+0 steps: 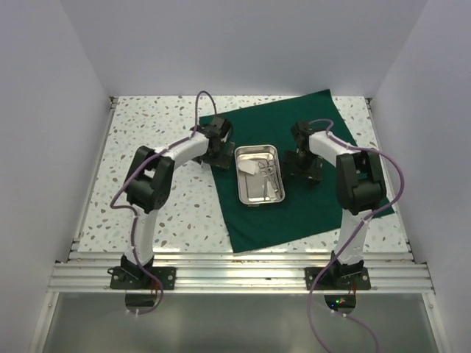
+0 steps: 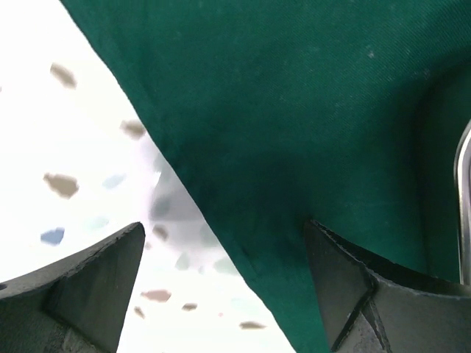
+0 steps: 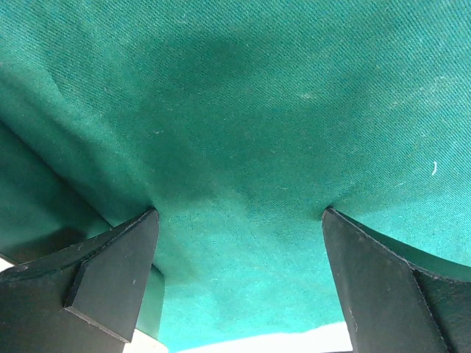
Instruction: Prepare the surgical pack
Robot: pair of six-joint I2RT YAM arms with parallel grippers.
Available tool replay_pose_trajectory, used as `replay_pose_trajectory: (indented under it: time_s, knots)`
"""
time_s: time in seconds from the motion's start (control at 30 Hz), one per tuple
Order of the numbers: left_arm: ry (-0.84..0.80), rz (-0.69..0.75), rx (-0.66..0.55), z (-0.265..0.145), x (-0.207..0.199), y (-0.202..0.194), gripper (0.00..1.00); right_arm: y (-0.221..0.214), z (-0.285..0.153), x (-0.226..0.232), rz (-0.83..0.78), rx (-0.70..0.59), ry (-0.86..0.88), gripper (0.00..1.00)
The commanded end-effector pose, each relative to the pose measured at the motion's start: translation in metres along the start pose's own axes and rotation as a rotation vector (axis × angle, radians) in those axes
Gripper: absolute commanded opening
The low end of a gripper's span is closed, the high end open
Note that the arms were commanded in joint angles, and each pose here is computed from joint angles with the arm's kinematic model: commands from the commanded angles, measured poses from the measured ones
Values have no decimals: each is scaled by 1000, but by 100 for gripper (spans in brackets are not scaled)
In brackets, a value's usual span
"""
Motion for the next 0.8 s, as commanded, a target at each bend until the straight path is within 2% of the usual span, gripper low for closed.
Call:
replay_pose_trajectory:
  time_s: [0.0,0.03,0.07,0.2,0.23,0.33,0.47,0.53,0.57,0.6,0.63,0.67,0.7,0.73,0.77]
  knots:
    - [172,62,331,21,49,-86,93,-8,21,28,-71,39,24,98]
    - [161,33,308,14,54,-86,93,-8,20,33,-77,41,34,98]
    - [164,12,353,15,66,-103,93,-9,20,38,-84,42,46,98]
    - [168,-36,331,-2,82,-112,94,-4,4,39,-101,22,59,98]
    - [151,-50,297,-13,83,-105,95,3,-10,38,-112,-25,52,98]
    - [84,-87,232,-38,77,-87,95,4,-34,33,-150,-57,42,97]
    - [11,-131,122,-70,70,-50,94,-18,-69,27,-159,-52,111,86]
    - [-50,-142,102,-80,64,-40,90,-38,-67,24,-147,-14,144,80]
    - [-73,-145,104,-81,61,-38,89,-46,-71,25,-135,-1,182,74]
    - [-95,-148,105,-82,58,-36,83,-54,-78,23,-129,-12,206,66]
    - [-136,-151,112,-82,54,-34,78,-69,-72,18,-120,26,207,50]
    - [-166,-152,127,-82,50,-36,72,-77,-72,18,-117,39,231,41]
    - [-184,-149,144,-79,48,-38,64,-92,-70,14,-111,57,247,33]
    - [-205,-145,168,-77,44,-43,60,-99,-69,14,-107,71,268,26]
    - [-213,-137,178,-76,42,-45,58,-105,-67,15,-106,77,292,24]
Point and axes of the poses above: each gripper's point midway between its finger pads, its own z axis out along the fingers, its own x axis along the line the jaws close on, y = z × x, the point moved 8 cm from there along -z, back along the fingers, and after that the axes turned 7 degrees about -z, right-handed, at the moved point
